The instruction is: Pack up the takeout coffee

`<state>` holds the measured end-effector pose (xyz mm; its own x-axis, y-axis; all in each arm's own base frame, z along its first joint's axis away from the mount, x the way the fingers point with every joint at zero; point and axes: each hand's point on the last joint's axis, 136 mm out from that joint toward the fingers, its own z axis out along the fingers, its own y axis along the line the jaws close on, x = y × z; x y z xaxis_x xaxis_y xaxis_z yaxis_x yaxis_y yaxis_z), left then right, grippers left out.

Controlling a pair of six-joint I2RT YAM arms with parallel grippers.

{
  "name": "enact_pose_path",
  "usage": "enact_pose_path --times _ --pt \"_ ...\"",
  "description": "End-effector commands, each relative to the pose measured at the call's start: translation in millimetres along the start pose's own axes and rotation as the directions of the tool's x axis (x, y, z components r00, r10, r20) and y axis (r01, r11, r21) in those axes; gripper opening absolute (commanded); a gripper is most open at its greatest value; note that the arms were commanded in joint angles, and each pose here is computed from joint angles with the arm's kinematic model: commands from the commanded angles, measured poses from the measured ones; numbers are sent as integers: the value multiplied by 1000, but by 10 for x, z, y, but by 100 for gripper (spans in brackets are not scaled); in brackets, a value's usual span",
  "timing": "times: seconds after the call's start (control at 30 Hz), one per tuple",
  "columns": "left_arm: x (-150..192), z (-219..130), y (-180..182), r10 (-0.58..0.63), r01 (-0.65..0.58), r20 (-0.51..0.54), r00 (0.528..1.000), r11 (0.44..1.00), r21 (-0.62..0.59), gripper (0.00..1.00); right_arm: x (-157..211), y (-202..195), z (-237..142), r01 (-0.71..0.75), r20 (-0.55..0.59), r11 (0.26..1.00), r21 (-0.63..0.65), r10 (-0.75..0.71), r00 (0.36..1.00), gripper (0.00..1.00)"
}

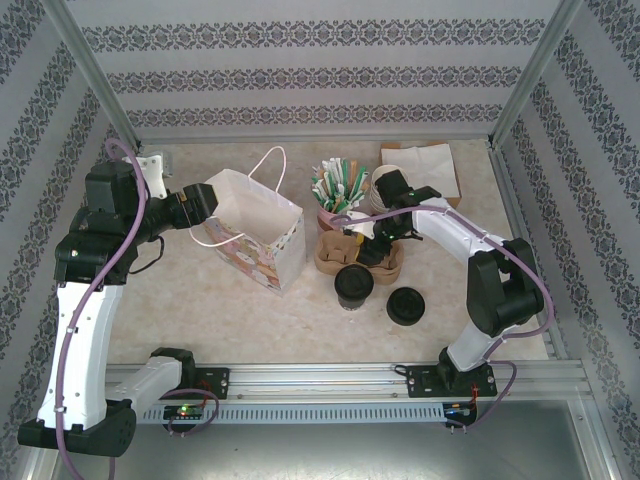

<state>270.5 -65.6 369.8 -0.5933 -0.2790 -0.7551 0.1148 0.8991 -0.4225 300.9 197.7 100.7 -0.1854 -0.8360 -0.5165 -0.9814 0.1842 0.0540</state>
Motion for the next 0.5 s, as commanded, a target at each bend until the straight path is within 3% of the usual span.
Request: enact_pose_path --times 0.0,0.47 --pt "-34 -93 -21 4 -4 20 1000 1000 6 76 114 101 74 -1 -44 1000 -23 0 999 54" --pt "-43 -118 -17 5 -5 32 999 1000 1 76 143 144 144 14 -91 1000 -16 -15 996 42"
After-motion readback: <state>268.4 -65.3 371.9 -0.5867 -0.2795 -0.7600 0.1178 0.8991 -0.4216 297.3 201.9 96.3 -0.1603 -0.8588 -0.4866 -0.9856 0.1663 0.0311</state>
